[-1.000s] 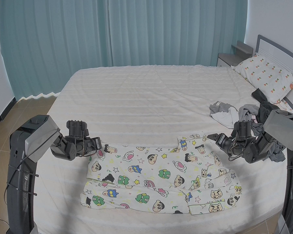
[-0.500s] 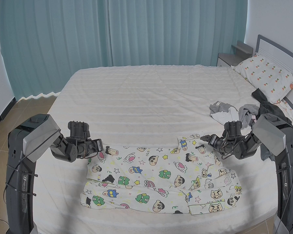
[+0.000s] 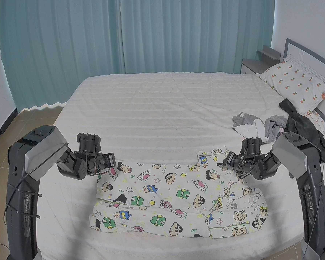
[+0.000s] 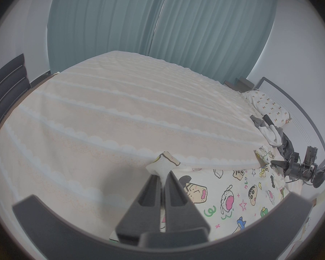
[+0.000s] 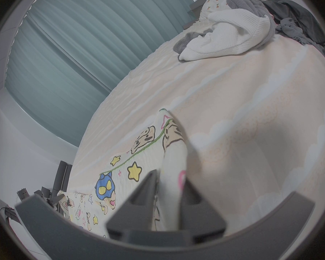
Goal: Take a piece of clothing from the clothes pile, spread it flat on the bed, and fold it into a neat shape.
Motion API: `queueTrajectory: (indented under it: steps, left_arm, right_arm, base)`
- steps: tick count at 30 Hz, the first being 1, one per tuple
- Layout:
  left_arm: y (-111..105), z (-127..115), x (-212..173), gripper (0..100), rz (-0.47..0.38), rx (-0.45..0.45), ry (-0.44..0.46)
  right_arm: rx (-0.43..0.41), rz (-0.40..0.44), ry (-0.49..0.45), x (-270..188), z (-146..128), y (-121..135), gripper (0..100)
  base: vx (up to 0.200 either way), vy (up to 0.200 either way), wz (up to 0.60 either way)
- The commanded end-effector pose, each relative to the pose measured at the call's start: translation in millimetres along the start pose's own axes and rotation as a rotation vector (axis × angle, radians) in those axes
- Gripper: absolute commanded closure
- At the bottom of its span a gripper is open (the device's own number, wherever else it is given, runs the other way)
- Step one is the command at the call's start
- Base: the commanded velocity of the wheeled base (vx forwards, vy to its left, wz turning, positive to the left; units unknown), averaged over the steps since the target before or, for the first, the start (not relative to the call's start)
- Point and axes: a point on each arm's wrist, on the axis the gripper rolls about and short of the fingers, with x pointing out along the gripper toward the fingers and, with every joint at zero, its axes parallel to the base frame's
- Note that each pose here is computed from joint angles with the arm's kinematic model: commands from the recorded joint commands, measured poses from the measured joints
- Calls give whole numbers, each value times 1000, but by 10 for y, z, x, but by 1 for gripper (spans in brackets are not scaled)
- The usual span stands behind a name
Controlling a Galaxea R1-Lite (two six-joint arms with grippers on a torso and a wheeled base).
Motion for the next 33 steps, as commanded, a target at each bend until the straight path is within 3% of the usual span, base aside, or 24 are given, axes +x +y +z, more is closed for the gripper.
queueTrajectory:
  steps: [1,9,18,33]
  left_arm:
    - [14,39,-22,100,3,-3,-11]
    - [10,86,-46,100,20,-18,-37]
    - [-11,202,-136,100,18,-37,-87]
    - [1,190,-267,100,22,-42,-76]
  right_arm:
    - [3,12,-28,-6,15,-26,100]
    - [-1,78,-130,-243,129,-31,100]
    - [-11,173,-149,-440,208,-76,100]
    - [-30,280,-136,-771,246,-75,100]
  base:
    - [0,0,0]
    - [0,0,0]
    - [0,0,0]
    - [0,0,0]
